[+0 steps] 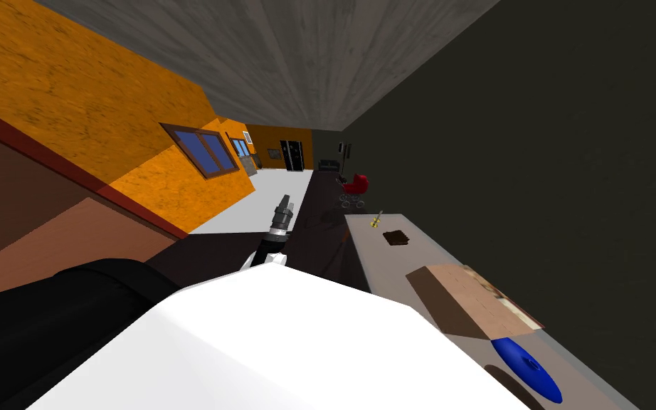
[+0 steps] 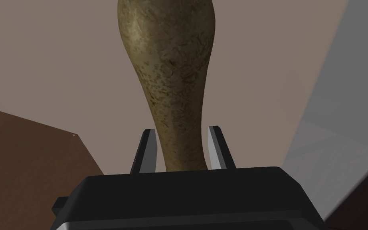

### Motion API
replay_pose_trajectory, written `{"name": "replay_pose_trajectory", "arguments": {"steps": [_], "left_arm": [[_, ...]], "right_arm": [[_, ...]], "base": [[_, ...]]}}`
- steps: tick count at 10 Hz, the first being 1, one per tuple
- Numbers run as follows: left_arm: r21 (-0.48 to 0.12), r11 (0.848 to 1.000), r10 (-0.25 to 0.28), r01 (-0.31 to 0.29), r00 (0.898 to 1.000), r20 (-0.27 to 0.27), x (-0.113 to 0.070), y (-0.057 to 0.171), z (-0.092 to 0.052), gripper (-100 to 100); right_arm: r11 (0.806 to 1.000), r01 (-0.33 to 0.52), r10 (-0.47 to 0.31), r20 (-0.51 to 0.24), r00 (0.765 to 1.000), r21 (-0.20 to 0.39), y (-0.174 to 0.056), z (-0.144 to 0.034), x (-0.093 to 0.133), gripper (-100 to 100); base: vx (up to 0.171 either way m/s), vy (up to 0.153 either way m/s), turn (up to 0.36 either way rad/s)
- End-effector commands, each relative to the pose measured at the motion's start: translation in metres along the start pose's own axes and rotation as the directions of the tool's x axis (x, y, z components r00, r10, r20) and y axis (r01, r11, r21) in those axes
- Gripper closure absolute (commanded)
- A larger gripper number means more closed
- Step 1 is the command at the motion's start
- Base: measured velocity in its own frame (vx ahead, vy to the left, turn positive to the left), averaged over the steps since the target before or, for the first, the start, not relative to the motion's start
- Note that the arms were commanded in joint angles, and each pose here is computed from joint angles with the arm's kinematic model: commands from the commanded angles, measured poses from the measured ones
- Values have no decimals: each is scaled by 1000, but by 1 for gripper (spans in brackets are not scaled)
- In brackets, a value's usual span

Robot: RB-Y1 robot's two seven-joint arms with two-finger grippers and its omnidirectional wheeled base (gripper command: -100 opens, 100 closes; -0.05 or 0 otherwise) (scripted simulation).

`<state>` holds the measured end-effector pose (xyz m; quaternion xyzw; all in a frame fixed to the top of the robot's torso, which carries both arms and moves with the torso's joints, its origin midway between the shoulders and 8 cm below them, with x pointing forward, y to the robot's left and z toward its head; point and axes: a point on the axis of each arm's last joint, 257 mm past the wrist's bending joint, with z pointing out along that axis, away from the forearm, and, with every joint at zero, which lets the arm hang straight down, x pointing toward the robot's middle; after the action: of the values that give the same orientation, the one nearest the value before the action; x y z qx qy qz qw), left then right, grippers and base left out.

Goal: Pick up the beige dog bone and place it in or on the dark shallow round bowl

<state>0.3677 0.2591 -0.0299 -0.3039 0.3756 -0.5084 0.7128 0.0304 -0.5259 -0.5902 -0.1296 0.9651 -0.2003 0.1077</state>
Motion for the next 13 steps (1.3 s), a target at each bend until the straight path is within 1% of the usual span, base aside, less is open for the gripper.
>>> {"name": "replay_pose_trajectory", "arguments": {"steps": [1, 2, 3, 8, 9, 10, 11, 13], "left_arm": [[0, 1000, 0, 0, 1000, 0, 0, 0, 0, 0], [0, 1000, 0, 0, 1000, 0, 0, 0, 0, 0], [0, 1000, 0, 0, 1000, 0, 0, 0, 0, 0], [0, 1000, 0, 0, 1000, 0, 0, 0, 0, 0], [0, 1000, 0, 0, 1000, 0, 0, 0, 0, 0], [0, 1000, 0, 0, 1000, 0, 0, 0, 0, 0], [0, 1000, 0, 0, 1000, 0, 0, 0, 0, 0], [0, 1000, 0, 0, 1000, 0, 0, 0, 0, 0]], "right_arm": [[1000, 0, 0, 0, 1000, 0, 0, 0, 0, 100], [1000, 0, 0, 0, 1000, 0, 0, 0, 0, 0], [1000, 5, -5, -1, 1000, -1, -3, -5, 3, 100], [1000, 25, -25, -4, 1000, -7, -10, -20, 15, 100], [1000, 21, -21, -3, 1000, -6, -9, -18, 13, 100], [1000, 22, -22, -4, 1000, -6, -9, -18, 14, 0], [998, 47, -46, -28, 999, 31, -41, -22, 29, 100], [996, 69, -64, -70, 995, 58, -68, -27, 51, 100]], "base": [[0, 0, 0], [0, 0, 0], [39, 21, -51], [50, 30, -45], [18, 11, -7], [0, 0, 0], [-78, 98, 21], [-175, 81, -11]]}}
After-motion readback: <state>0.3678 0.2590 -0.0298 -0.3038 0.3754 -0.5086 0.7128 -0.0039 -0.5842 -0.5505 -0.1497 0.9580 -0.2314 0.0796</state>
